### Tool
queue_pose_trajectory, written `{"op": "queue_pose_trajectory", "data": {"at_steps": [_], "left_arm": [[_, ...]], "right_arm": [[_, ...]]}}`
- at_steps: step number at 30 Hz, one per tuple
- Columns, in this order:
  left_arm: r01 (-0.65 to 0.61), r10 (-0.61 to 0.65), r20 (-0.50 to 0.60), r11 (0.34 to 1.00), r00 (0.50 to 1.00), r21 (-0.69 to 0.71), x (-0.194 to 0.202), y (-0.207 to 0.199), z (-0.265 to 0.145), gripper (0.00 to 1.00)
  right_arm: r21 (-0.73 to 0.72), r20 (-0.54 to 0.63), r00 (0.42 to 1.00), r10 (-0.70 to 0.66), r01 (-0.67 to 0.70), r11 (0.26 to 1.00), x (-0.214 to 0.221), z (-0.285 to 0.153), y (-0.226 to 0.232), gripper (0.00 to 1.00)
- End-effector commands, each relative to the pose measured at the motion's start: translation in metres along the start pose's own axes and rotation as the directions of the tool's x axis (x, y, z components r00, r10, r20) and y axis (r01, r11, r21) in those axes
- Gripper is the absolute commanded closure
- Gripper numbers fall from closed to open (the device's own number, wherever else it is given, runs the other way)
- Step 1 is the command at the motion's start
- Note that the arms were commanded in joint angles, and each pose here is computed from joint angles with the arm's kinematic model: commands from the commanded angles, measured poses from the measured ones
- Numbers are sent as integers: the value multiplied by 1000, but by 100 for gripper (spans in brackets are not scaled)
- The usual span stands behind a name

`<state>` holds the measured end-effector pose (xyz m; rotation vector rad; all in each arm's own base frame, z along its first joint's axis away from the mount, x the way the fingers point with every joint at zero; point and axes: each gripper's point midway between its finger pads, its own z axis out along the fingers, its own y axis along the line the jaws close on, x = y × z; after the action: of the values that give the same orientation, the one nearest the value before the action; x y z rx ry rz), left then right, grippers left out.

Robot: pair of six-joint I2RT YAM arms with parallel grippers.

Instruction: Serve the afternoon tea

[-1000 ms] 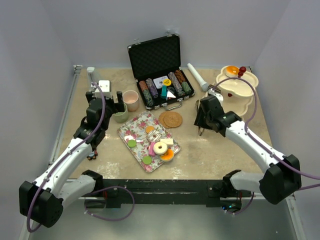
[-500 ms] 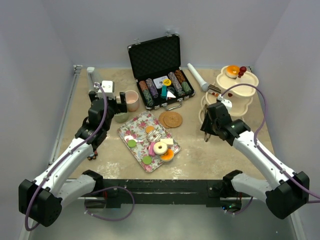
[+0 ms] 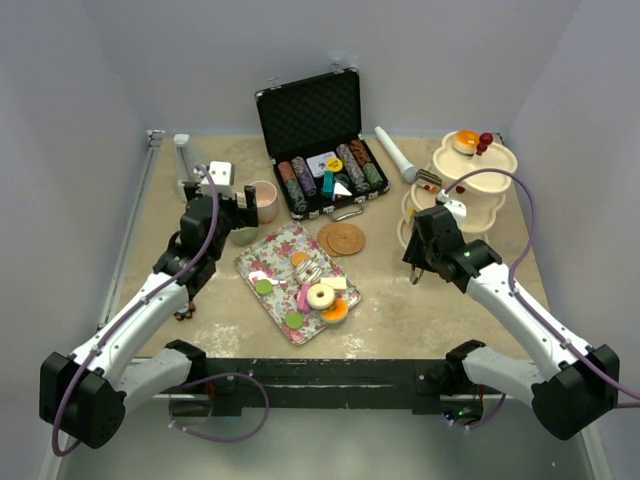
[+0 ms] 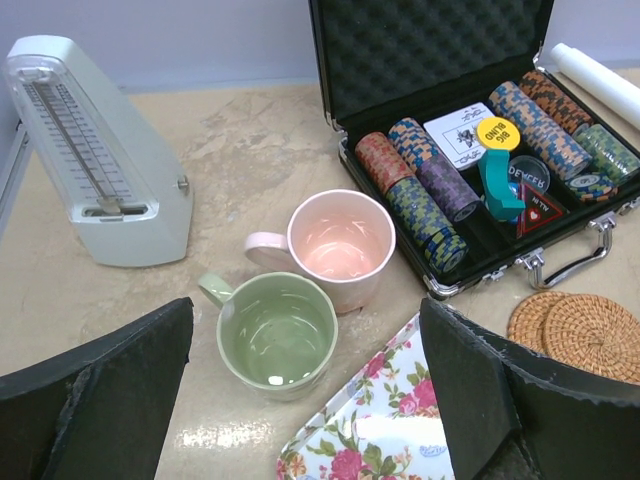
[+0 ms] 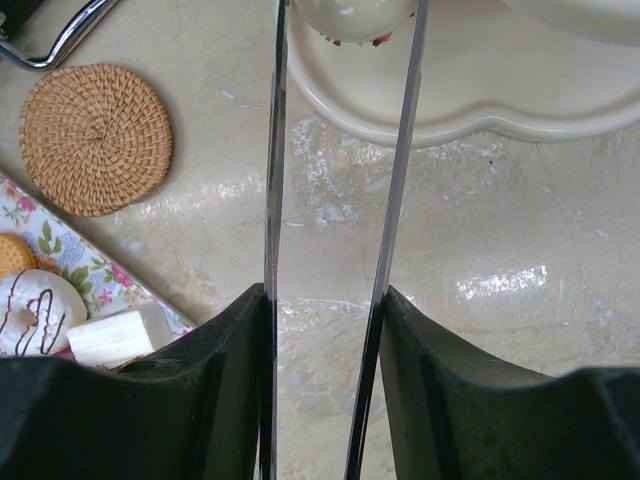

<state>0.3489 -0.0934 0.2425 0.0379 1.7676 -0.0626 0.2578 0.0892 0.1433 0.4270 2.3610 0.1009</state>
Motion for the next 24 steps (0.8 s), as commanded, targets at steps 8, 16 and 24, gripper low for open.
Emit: {"op": "queue_pose_trajectory", "data": {"at_steps": [8, 16, 24], "left_arm": [[40, -42, 42, 998, 998, 55, -16, -13, 0, 0], [50, -52, 24, 996, 998, 76, -14, -18, 2, 0], [57, -61, 54, 996, 997, 73, -24, -15, -5, 0]], "right_arm": [[5, 43, 999, 22, -23, 1000, -12, 0, 2, 41], [-35, 71, 997, 28, -25, 999, -19, -7, 7, 37], [-236, 91, 994, -57, 77, 969, -22, -30, 36, 45]]}}
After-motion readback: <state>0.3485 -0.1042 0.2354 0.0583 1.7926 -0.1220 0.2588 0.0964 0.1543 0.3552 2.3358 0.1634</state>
